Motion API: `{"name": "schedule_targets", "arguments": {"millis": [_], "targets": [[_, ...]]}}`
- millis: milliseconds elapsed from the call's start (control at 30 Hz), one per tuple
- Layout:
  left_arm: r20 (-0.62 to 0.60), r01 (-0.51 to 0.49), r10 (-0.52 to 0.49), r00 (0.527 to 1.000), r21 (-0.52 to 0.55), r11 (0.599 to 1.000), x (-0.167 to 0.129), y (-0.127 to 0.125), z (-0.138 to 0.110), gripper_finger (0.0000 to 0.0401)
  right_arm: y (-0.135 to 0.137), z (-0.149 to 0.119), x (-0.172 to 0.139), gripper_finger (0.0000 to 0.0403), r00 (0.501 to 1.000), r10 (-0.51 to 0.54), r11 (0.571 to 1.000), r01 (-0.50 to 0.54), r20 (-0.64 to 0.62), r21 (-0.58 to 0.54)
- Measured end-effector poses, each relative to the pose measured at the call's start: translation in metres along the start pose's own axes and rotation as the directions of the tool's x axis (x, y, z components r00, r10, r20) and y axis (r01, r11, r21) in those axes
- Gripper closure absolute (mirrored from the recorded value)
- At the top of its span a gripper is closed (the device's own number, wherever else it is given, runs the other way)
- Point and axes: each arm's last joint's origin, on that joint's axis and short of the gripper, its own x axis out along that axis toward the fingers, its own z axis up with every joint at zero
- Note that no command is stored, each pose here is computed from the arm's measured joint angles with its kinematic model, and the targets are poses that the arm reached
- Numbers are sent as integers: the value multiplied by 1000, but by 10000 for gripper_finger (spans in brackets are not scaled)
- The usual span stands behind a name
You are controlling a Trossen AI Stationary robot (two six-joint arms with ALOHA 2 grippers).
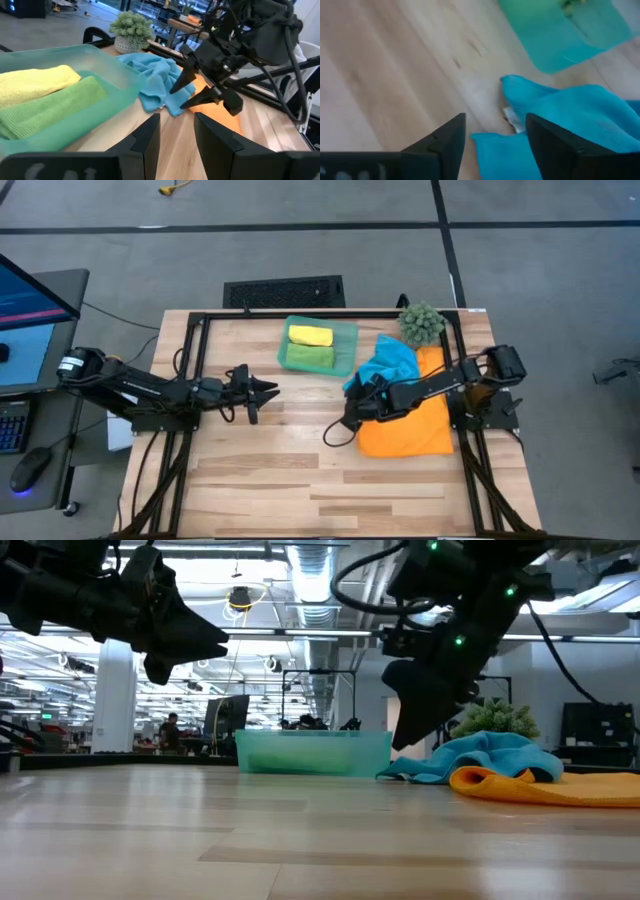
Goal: Roll microfiber towels into tight, uniform cylinder then place into a basket
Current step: Move the blue microfiber cloth to the center of the table
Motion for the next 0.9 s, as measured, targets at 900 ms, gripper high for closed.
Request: {"name": "schedule_targets", "arguments": {"millis": [900], "targets": [[-1,0,0,1000,-5,1000,0,0,0,291,-33,-19,45,178,991,-13,963,48,-130,265]]}}
